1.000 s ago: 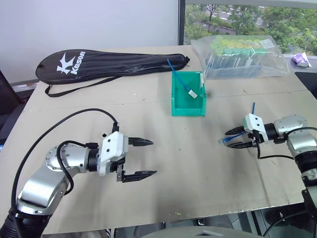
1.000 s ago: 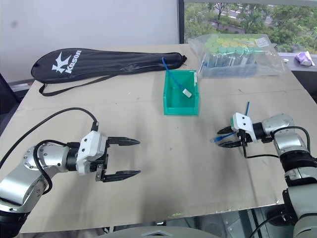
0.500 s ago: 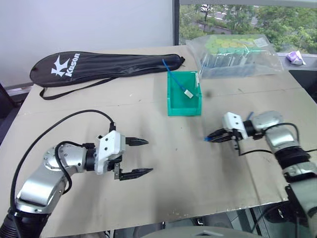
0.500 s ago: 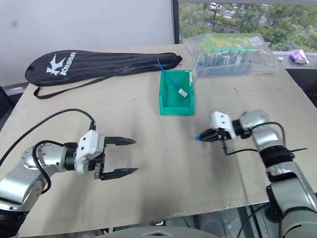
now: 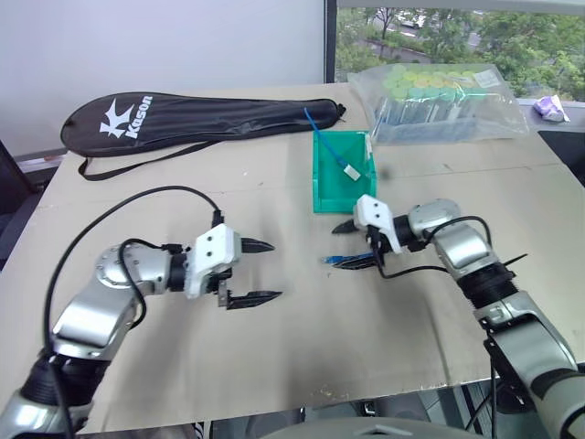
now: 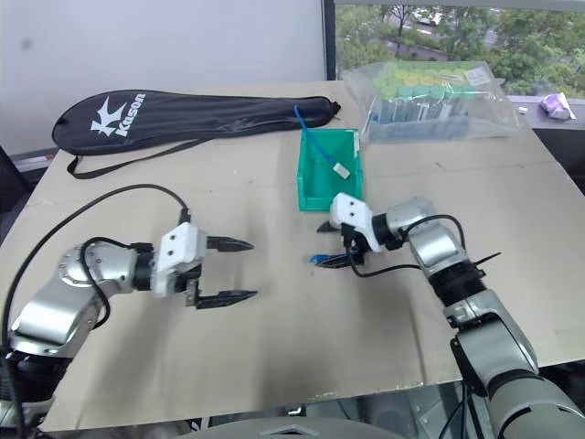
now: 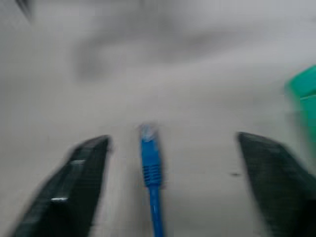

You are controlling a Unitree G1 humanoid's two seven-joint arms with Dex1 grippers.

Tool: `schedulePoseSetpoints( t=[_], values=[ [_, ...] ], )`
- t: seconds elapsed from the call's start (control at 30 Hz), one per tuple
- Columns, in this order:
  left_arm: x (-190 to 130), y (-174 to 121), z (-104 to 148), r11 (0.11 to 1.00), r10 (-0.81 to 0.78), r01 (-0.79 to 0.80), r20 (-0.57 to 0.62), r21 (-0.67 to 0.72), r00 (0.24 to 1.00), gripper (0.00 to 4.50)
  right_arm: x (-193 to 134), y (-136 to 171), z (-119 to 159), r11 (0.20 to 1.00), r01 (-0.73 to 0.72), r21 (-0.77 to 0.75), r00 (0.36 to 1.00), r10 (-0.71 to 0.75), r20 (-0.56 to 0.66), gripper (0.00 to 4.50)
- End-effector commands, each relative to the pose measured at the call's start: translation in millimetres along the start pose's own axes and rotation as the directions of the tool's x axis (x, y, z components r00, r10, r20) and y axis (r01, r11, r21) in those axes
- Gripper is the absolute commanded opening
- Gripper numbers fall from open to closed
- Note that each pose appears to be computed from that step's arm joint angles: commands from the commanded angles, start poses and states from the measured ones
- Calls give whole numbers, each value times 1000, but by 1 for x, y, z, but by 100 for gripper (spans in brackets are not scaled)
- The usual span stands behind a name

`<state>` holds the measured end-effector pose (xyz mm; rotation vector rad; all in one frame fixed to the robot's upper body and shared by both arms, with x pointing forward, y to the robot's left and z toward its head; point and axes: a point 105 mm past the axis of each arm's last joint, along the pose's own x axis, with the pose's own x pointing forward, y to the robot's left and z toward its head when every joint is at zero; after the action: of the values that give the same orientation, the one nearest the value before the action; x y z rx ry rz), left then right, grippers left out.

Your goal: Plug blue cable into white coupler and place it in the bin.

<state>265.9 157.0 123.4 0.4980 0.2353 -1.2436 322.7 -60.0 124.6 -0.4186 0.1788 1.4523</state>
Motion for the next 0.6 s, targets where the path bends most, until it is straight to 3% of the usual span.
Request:
schedulePoseSetpoints(
  t=[0.03, 0.2, 0.33, 0.47, 0.57, 0.6],
  values=[
    [18, 5, -2, 1000, 11, -11, -12, 13, 1000, 450, -33, 14, 17, 998, 59, 23, 991, -61, 119, 444],
    [50, 7, 1, 998, -53, 52, 34, 28, 998, 450, -68, 45, 1, 959, 250, 132, 943, -272, 193, 444],
    [70, 12, -6, 995, -94, 93, 8, 20, 996, 450, -82, 79, -31, 909, 367, 198, 913, -393, 113, 444],
    [79, 19, -15, 993, -116, 117, -33, 0, 993, 450, -83, 90, -39, 879, 422, 220, 888, -450, 95, 444],
    [83, 19, -17, 989, -149, 149, -43, 5, 988, 371, -80, 90, -37, 858, 454, 239, 865, -489, 111, 450],
    [85, 20, -16, 989, -149, 149, -35, 2, 988, 322, -79, 91, -37, 853, 461, 244, 860, -497, 113, 450]
  ],
)
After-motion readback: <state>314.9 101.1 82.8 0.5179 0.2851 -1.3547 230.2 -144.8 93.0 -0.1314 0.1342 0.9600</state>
